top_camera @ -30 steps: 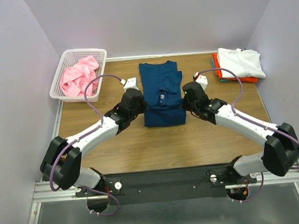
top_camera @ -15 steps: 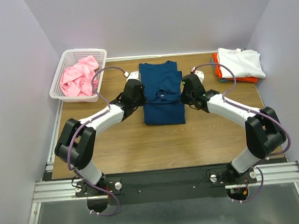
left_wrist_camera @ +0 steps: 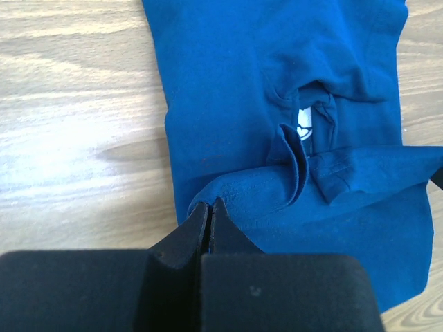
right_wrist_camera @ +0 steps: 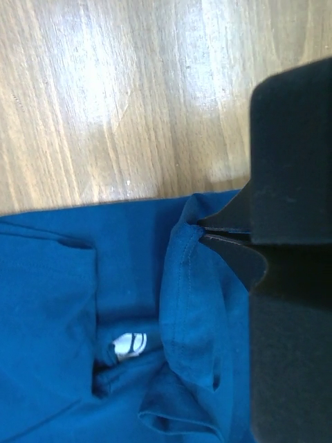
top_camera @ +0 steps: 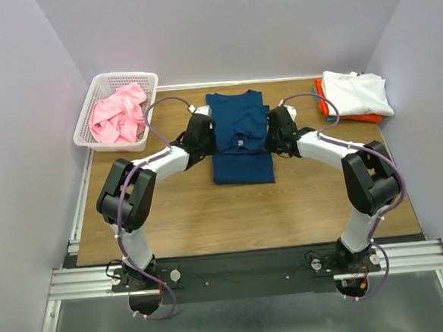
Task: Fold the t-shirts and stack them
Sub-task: Fold the tshirt
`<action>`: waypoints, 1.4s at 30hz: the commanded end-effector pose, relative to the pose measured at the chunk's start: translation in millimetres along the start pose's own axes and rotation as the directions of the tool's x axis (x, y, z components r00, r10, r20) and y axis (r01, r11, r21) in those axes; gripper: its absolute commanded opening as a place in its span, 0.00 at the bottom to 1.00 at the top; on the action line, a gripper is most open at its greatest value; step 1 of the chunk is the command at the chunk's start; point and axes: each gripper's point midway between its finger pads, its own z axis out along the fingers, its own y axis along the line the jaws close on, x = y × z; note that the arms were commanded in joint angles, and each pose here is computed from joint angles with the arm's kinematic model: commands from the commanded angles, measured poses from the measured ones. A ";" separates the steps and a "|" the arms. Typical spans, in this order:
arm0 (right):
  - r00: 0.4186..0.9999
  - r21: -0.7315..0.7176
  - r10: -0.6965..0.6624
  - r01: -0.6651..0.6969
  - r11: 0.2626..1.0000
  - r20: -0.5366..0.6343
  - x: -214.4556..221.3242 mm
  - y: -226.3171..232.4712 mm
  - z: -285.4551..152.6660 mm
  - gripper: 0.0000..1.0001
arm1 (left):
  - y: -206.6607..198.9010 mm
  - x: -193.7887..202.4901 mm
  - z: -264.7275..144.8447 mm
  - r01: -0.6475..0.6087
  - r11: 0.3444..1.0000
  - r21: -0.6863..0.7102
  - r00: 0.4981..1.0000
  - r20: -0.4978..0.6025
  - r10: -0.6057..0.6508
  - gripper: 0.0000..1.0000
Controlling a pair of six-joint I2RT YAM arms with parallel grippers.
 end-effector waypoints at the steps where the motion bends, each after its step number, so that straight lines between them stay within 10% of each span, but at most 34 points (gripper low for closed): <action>1: 1.000 -0.018 0.008 -0.008 1.000 0.002 -9.7 3.1 10.8 0.01 | -2.8 -8.9 10.3 -0.026 0.999 0.030 1.000 0.008 0.025 0.00; 4: 1.000 -0.017 0.010 -0.010 1.000 0.001 -12.6 2.5 14.7 0.07 | -2.9 -8.7 14.0 -0.027 0.999 0.038 1.000 0.001 0.027 0.04; 11: 1.000 -0.111 -0.024 0.026 0.994 0.019 -29.4 20.3 -1.5 0.52 | -12.4 -36.0 -4.4 -0.016 0.998 0.064 0.997 0.073 0.012 0.96; 17: 0.999 -0.235 -0.045 0.048 0.971 0.021 -23.5 31.1 -39.1 1.00 | -26.5 -31.8 -43.6 0.022 0.985 0.170 0.993 0.109 -0.041 0.98; 23: 0.990 -0.489 -0.106 0.048 0.871 -0.092 26.1 72.1 -53.2 1.00 | -49.6 6.3 -74.4 0.061 0.954 0.292 0.992 0.086 -0.090 0.98; 42: 0.993 -0.476 -0.095 0.049 0.878 -0.073 -5.3 115.7 26.3 1.00 | -67.3 101.6 -37.0 0.039 0.947 0.319 0.996 -0.091 -0.011 0.98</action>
